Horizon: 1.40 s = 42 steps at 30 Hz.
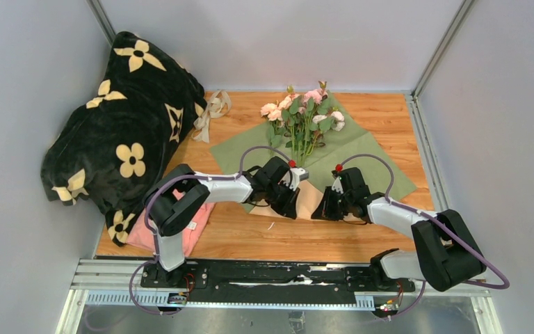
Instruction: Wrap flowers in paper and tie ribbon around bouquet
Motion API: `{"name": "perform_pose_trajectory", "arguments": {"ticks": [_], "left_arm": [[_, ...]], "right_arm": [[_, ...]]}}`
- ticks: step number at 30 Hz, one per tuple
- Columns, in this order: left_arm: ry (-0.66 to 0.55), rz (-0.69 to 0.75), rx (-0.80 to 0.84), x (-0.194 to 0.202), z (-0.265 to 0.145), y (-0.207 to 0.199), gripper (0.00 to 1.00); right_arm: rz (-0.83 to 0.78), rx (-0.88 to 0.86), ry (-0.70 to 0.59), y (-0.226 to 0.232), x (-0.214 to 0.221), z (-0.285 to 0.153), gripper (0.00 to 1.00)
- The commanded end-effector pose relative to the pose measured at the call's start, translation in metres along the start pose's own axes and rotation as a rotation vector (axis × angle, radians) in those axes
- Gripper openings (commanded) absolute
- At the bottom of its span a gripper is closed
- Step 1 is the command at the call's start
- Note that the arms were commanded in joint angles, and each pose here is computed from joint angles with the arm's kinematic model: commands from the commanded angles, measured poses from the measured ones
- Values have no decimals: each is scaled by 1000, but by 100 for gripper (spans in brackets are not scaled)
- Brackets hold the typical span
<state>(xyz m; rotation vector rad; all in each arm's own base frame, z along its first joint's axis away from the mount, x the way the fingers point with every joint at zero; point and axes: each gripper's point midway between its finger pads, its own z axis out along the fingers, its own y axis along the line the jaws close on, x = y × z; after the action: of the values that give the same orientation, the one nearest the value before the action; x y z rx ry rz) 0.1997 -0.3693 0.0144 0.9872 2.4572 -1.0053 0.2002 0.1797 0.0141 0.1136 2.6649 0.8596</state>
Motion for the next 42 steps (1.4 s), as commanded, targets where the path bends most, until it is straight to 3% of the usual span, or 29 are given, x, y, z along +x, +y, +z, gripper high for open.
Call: {"name": "perform_pose_trajectory", "arguments": {"ticks": [1, 17, 23, 34, 42], "left_arm": [[370, -109, -241, 114, -37, 58, 0], [447, -183, -357, 130, -94, 101, 0], [418, -275, -370, 132, -107, 106, 0], [225, -357, -427, 129, -127, 114, 0], [11, -150, -112, 57, -140, 38, 0]], "right_arm": [[29, 268, 89, -68, 37, -3, 0], [35, 274, 80, -70, 35, -4, 0], [36, 277, 77, -70, 35, -5, 0], [48, 288, 76, -73, 36, -7, 0], [39, 276, 84, -71, 35, -5, 0]]}}
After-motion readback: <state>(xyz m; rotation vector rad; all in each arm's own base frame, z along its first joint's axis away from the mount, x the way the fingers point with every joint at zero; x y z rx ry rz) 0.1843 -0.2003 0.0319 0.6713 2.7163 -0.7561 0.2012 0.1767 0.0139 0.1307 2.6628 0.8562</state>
